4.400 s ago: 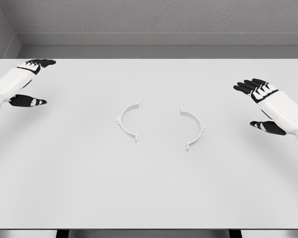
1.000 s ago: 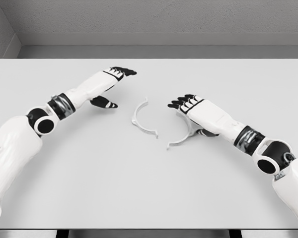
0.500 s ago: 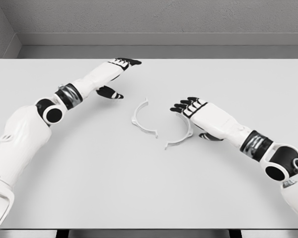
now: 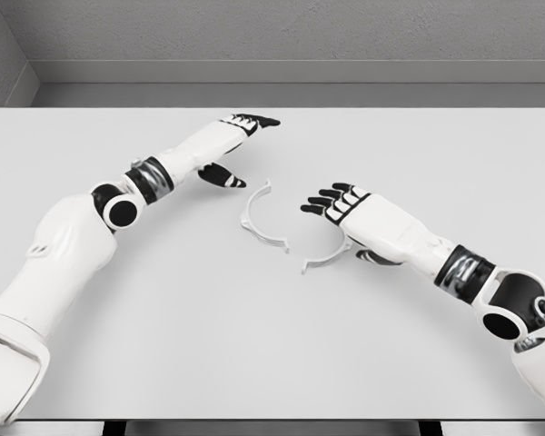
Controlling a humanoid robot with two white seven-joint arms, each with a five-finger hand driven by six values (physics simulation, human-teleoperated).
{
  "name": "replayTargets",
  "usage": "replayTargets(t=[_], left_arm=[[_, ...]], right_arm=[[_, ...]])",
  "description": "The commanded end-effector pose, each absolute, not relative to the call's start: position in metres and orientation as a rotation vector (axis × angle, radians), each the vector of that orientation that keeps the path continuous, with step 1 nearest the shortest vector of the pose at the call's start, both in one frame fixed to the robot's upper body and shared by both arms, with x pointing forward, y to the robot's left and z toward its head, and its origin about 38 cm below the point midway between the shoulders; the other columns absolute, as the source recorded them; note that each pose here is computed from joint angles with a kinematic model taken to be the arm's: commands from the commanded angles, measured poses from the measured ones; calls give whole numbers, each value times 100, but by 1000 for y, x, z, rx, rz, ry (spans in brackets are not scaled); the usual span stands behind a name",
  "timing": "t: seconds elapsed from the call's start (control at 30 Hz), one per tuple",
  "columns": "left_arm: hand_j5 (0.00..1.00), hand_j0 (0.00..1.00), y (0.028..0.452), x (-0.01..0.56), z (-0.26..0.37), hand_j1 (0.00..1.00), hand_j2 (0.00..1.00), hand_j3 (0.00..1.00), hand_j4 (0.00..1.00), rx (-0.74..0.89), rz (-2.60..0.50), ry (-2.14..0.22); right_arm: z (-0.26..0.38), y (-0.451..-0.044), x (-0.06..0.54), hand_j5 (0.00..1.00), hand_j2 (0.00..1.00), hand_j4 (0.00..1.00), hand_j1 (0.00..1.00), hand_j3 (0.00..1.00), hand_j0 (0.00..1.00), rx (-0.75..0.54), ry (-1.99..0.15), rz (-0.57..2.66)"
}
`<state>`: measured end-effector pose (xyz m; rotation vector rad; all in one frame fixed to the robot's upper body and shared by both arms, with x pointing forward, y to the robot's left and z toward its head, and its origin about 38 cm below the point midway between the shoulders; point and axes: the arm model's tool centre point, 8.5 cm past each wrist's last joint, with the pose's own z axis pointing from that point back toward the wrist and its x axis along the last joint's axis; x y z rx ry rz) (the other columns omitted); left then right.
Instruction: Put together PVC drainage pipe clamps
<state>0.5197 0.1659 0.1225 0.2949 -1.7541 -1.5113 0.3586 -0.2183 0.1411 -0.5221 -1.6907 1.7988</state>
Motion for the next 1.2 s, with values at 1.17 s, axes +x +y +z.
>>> replayTargets(t=[1.17], left_arm=[[100, 100, 139, 516, 106, 100, 100, 100, 100, 231, -1495, -1738]], right_arm=[[119, -198, 382, 100, 100, 100, 100, 100, 100, -459, -1635, 1796]])
